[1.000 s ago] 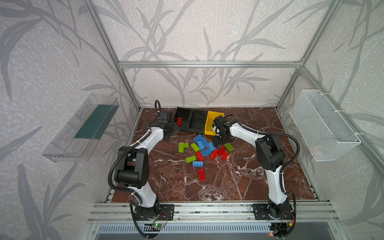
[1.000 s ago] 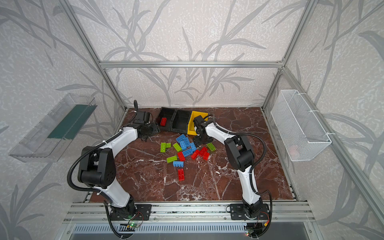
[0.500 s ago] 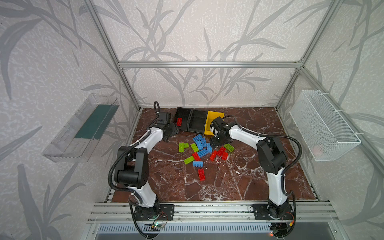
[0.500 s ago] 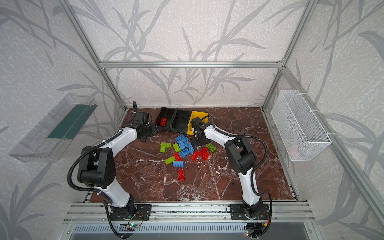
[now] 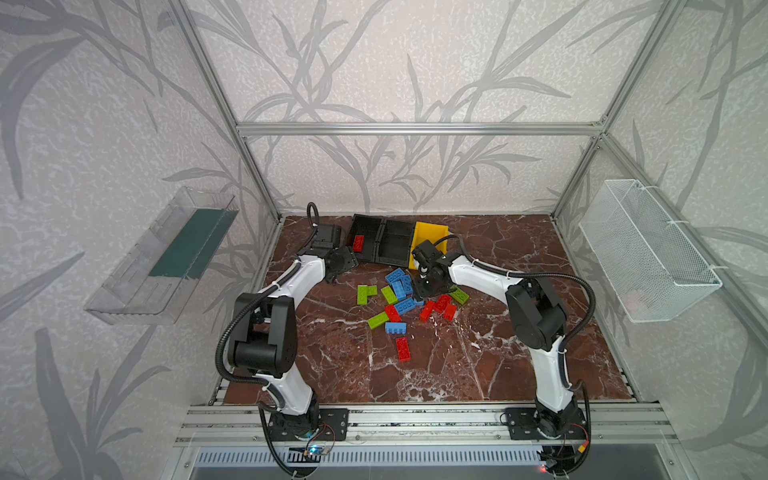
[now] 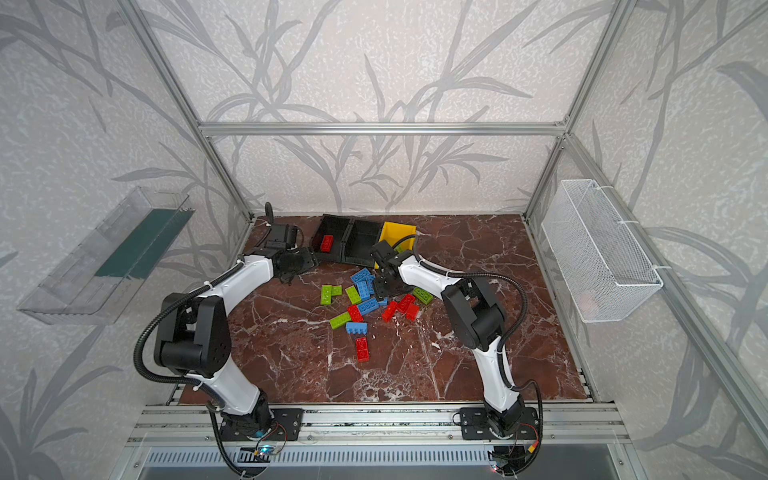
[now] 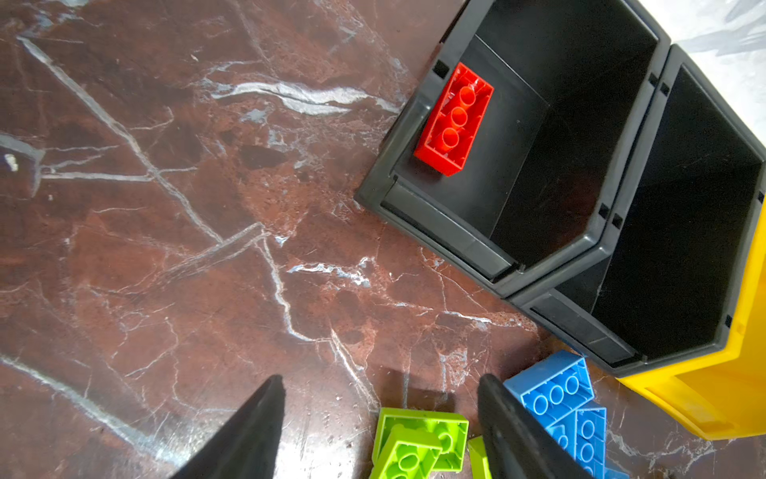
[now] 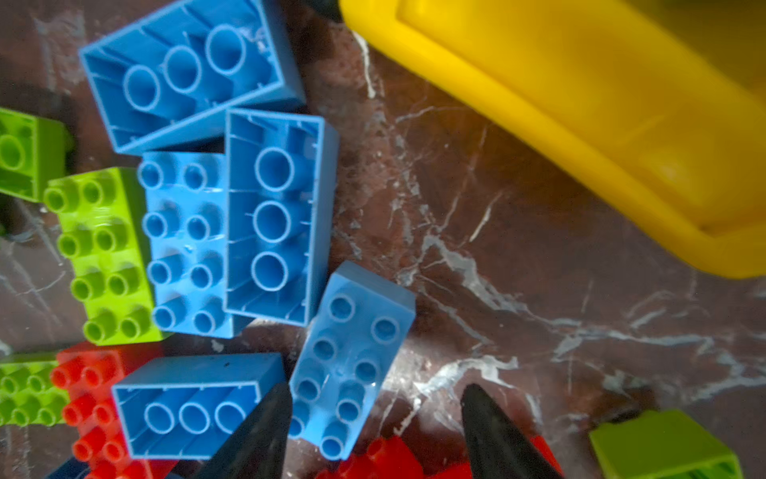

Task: Sort the legos into containers by color
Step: Move the lego to the center of the table.

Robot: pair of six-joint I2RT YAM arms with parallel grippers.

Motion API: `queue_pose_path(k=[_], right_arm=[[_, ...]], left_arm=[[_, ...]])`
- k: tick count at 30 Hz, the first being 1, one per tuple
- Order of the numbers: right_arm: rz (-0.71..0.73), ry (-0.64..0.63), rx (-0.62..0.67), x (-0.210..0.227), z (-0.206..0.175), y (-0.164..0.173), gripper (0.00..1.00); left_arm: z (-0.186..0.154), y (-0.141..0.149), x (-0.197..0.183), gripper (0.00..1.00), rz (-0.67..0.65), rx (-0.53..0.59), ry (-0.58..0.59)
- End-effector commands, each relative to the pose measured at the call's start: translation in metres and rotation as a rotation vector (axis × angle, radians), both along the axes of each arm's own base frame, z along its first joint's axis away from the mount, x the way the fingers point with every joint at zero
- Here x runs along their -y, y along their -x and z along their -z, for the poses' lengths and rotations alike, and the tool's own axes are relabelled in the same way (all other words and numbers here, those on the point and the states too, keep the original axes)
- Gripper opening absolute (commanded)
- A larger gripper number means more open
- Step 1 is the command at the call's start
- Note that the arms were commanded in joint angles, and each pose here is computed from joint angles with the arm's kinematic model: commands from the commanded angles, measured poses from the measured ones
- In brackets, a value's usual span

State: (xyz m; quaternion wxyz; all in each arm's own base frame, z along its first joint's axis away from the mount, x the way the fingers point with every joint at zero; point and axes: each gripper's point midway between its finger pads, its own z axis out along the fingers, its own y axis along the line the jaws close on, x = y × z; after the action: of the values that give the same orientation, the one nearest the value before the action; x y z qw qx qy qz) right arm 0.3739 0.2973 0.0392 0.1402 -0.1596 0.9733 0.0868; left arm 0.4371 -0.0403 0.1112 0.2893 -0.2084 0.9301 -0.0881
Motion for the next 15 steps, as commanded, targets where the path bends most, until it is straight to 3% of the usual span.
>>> queue_pose_path(k=[1, 4, 15], right_arm=[[0.064, 0.054, -0.013, 0.011, 0.000, -0.002, 0.62], [0.098, 0.054, -0.027, 0.011, 0.001, -0.001, 0.57], [0.171, 0.127, -0.024, 0.052, -0.003, 0.004, 0.56]], left_arm=[[-0.010, 0.007, -0.004, 0.74, -0.003, 0.012, -0.005], [-0.010, 0.008, -0.004, 0.74, -0.007, 0.012, -0.002], [-0.011, 0.013, -0.009, 0.74, -0.004, 0.009, -0.002]])
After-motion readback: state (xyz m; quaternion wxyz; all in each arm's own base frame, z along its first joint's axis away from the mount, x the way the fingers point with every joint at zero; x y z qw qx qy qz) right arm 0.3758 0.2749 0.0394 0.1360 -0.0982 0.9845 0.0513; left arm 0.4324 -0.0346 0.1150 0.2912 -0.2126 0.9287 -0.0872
